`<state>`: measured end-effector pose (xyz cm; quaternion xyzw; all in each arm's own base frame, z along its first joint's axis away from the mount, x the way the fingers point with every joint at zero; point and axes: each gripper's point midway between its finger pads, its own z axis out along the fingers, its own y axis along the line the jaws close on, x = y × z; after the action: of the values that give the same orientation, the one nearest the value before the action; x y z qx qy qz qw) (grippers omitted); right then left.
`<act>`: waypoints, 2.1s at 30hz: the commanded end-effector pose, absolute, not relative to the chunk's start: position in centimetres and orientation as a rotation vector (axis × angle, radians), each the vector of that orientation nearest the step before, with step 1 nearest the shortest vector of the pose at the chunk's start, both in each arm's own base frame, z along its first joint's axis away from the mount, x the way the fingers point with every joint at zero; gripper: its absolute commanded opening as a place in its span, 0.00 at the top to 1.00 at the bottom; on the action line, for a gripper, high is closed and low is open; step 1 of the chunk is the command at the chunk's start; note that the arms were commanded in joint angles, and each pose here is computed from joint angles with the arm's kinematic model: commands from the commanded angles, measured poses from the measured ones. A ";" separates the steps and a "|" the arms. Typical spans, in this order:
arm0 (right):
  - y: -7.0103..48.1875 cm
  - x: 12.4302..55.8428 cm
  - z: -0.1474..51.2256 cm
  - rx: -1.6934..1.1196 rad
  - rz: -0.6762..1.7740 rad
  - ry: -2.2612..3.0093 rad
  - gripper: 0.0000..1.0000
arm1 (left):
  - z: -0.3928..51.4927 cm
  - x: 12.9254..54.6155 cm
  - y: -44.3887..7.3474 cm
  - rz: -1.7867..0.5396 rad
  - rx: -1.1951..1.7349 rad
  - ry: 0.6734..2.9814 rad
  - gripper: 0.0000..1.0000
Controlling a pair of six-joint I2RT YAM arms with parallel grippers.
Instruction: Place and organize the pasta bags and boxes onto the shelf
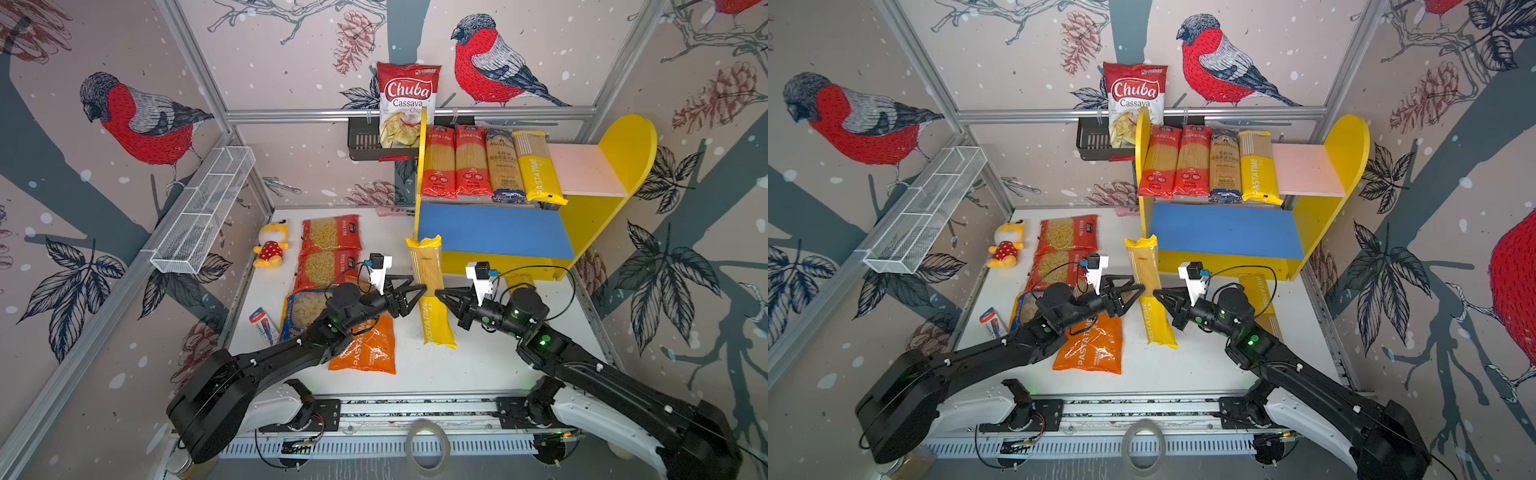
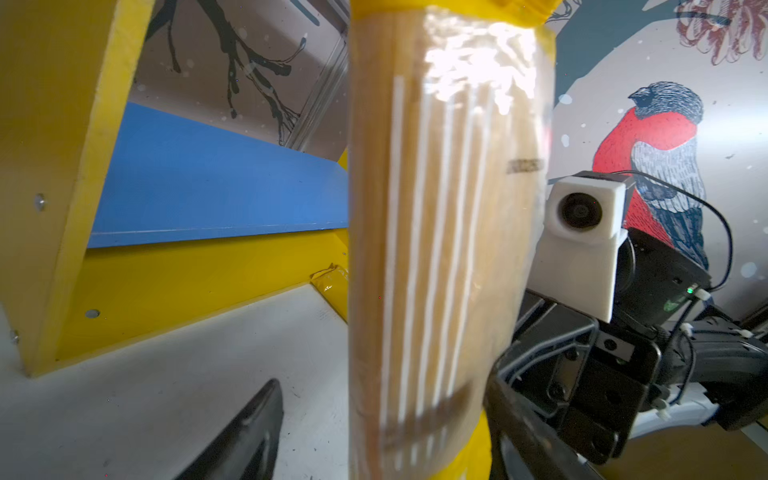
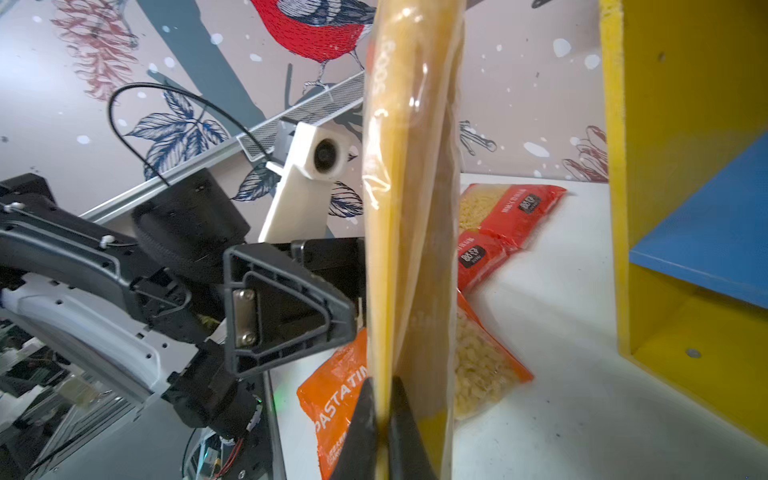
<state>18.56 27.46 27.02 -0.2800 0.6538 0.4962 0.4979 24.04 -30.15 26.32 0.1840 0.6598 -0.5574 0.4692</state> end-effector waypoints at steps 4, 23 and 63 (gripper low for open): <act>28.1 16.1 32.6 -0.757 1.347 1.321 1.00 | 29.8 21.9 -30.3 -1.482 0.635 1.484 0.29; 27.0 19.1 30.8 -0.548 1.275 1.439 0.90 | 32.8 21.7 -30.3 -1.583 0.632 1.389 0.89; 22.7 18.2 31.6 -0.131 1.606 1.211 0.40 | 43.3 26.5 -27.4 -1.608 0.174 1.107 0.86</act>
<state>19.49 22.73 29.43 -0.0376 0.5473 0.6410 0.5369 27.66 -28.91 39.71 0.0794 0.5426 -0.6559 0.5187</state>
